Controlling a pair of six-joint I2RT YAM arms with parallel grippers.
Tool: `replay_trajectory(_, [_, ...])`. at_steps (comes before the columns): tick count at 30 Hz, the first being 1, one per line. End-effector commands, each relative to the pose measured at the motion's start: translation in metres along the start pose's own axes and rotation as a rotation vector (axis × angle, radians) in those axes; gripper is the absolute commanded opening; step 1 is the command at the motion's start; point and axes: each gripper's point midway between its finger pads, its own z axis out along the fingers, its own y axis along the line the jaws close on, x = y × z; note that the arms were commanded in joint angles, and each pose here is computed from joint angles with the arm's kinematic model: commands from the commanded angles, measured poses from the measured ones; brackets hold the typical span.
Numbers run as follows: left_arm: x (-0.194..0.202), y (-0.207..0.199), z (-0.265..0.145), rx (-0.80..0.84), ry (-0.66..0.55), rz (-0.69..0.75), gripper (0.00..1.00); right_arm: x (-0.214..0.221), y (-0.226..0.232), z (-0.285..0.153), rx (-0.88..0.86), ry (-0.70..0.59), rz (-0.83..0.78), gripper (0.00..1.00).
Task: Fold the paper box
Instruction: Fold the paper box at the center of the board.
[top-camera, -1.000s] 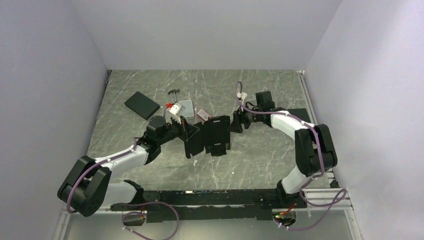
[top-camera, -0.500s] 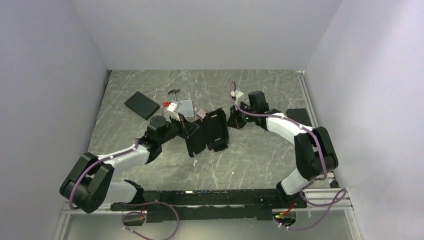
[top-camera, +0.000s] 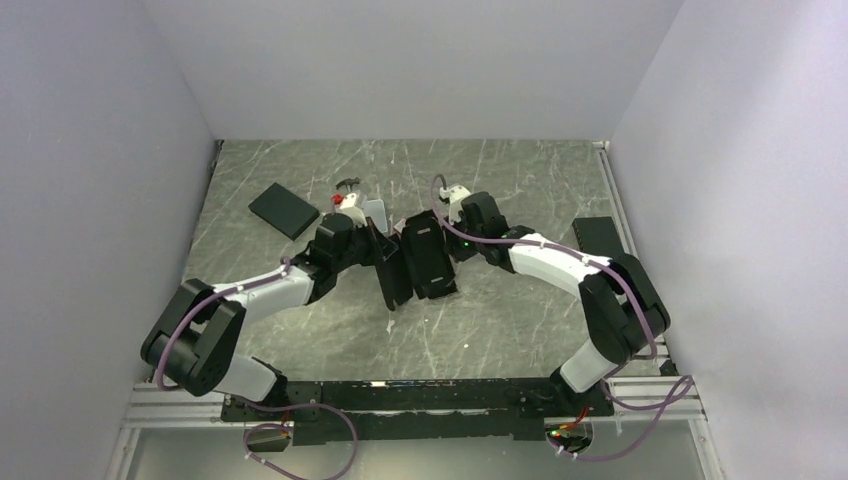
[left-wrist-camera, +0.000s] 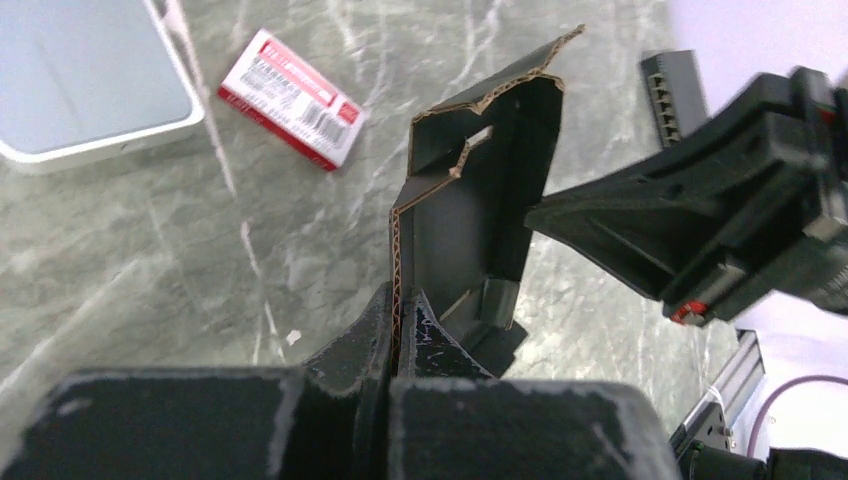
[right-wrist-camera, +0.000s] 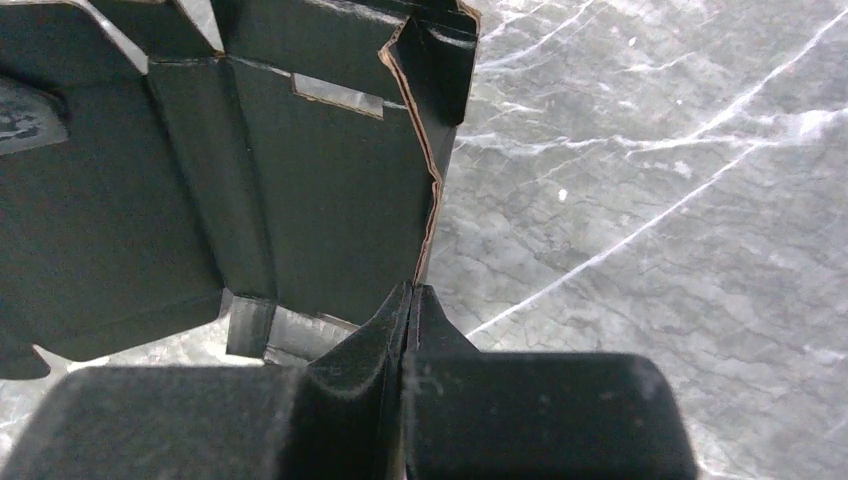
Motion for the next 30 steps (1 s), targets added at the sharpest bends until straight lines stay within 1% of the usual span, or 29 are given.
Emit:
replay_trajectory(1, [-0.008, -0.015, 0.012, -0.033, 0.036, -0.068, 0.00, -0.022, 0.041, 0.012, -0.109, -0.039, 0.061, 0.00])
replay_trajectory(4, [-0.004, -0.014, 0.019, -0.050, 0.070, -0.094, 0.00, -0.013, 0.053, 0.020, -0.175, 0.008, 0.111, 0.00])
replay_trajectory(8, [-0.005, -0.018, 0.030, -0.042, 0.101, -0.103, 0.00, -0.003, 0.069, 0.025, -0.266, 0.057, 0.133, 0.00])
replay_trajectory(11, [-0.006, -0.023, 0.041, -0.028, 0.139, -0.088, 0.00, -0.002, 0.074, 0.025, -0.300, 0.065, 0.137, 0.00])
replay_trajectory(15, [-0.005, -0.019, 0.053, -0.029, 0.206, -0.091, 0.00, -0.005, 0.081, 0.020, -0.345, 0.061, 0.137, 0.00])
replay_trajectory(18, [-0.003, -0.013, 0.058, -0.025, 0.269, -0.098, 0.00, -0.007, 0.079, 0.019, -0.367, 0.061, 0.158, 0.01])
replay_trajectory(23, [0.002, -0.013, 0.068, 0.020, 0.386, -0.095, 0.00, -0.009, 0.062, 0.017, -0.385, 0.063, 0.228, 0.02])
replay_trajectory(30, [0.000, -0.031, 0.085, 0.147, 0.452, -0.099, 0.00, -0.002, 0.064, 0.017, -0.441, 0.093, 0.296, 0.04])
